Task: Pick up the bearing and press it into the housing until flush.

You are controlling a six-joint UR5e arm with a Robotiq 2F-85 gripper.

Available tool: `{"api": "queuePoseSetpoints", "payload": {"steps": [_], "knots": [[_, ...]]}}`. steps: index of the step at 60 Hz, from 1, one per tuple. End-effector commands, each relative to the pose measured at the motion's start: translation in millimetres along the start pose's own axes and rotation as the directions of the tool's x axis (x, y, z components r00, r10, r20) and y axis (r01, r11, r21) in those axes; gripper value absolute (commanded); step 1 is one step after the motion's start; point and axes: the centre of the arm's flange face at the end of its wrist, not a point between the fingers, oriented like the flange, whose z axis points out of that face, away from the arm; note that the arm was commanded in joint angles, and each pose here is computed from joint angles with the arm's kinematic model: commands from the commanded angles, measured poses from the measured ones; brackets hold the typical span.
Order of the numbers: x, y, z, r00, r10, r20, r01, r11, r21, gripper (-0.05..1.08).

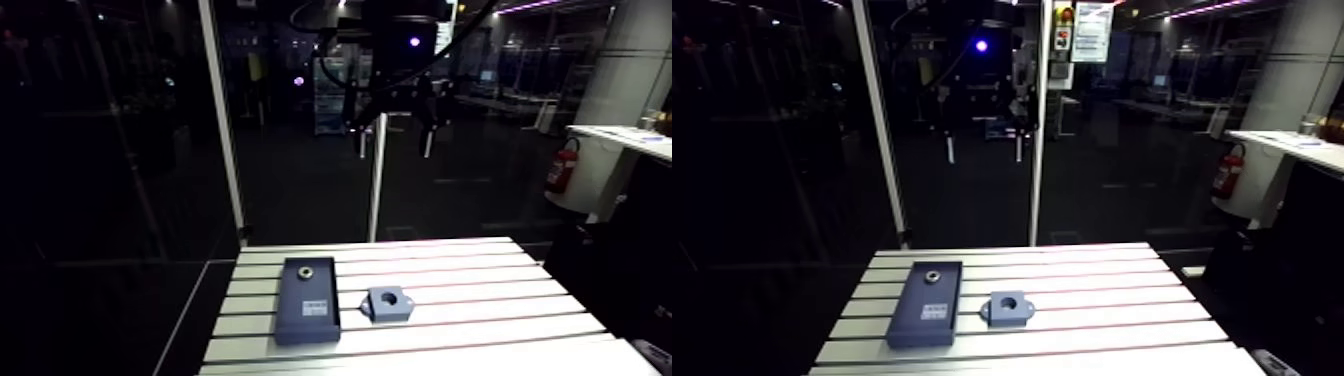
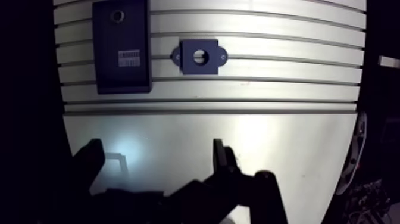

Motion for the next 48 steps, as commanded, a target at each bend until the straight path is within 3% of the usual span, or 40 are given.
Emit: {"api": "queuePoseSetpoints", "payload": {"steps": [1, 48], "knots": [[24.2, -62.8, -35.0, 0.992, -0.128, 0.001, 0.128, 0.992, 0.009, 0.01], [25.5, -68.7, -32.6, 0.991, -0.136, 0.000, 0.136, 0.991, 0.010, 0.01]]}}
